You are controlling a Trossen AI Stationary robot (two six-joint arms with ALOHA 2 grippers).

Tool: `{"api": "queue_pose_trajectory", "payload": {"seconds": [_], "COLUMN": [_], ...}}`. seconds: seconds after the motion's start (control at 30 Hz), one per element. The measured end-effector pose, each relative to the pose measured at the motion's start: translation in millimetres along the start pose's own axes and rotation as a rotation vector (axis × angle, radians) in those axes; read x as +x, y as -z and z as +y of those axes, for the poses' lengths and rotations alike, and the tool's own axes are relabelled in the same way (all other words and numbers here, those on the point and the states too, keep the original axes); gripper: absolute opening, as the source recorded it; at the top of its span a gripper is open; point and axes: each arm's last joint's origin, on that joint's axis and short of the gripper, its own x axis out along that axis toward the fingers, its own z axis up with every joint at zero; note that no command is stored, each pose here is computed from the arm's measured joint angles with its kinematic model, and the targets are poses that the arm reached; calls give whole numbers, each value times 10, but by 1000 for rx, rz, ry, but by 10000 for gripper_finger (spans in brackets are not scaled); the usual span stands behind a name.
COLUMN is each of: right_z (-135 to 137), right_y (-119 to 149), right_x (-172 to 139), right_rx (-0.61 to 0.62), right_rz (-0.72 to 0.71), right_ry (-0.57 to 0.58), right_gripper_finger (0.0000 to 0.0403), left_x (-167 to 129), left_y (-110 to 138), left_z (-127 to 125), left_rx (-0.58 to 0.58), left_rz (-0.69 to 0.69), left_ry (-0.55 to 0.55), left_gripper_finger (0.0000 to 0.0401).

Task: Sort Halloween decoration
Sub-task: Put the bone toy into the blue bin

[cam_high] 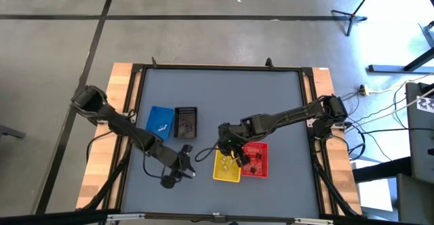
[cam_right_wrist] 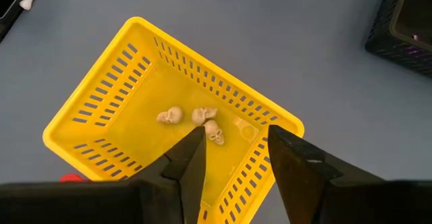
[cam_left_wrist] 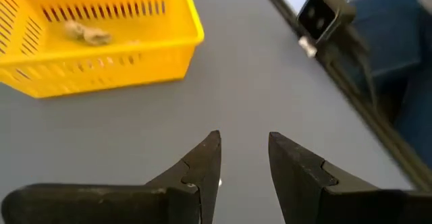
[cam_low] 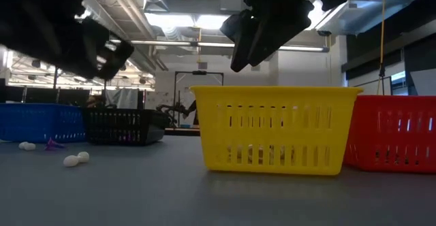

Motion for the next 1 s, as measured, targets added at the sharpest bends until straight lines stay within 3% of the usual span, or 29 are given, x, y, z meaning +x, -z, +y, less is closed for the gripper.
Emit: {"api": "queue_pose_trajectory", "payload": {"seconds": [0.47, 1.0], "right_z": [0, 0], "right_y": [1, 2], "right_x": [0, 2], "right_rx": [0, 0], "right_rz": [0, 1], "right_ry": [0, 0], "right_gripper_finger": [159, 159], "left_x": [256, 314], "left_y": [209, 283], "left_z": [48, 115], "left_rx": [166, 165], "left_rz": [74, 118], "left_ry": [-17, -35], "left_gripper_finger": [116, 116]}}
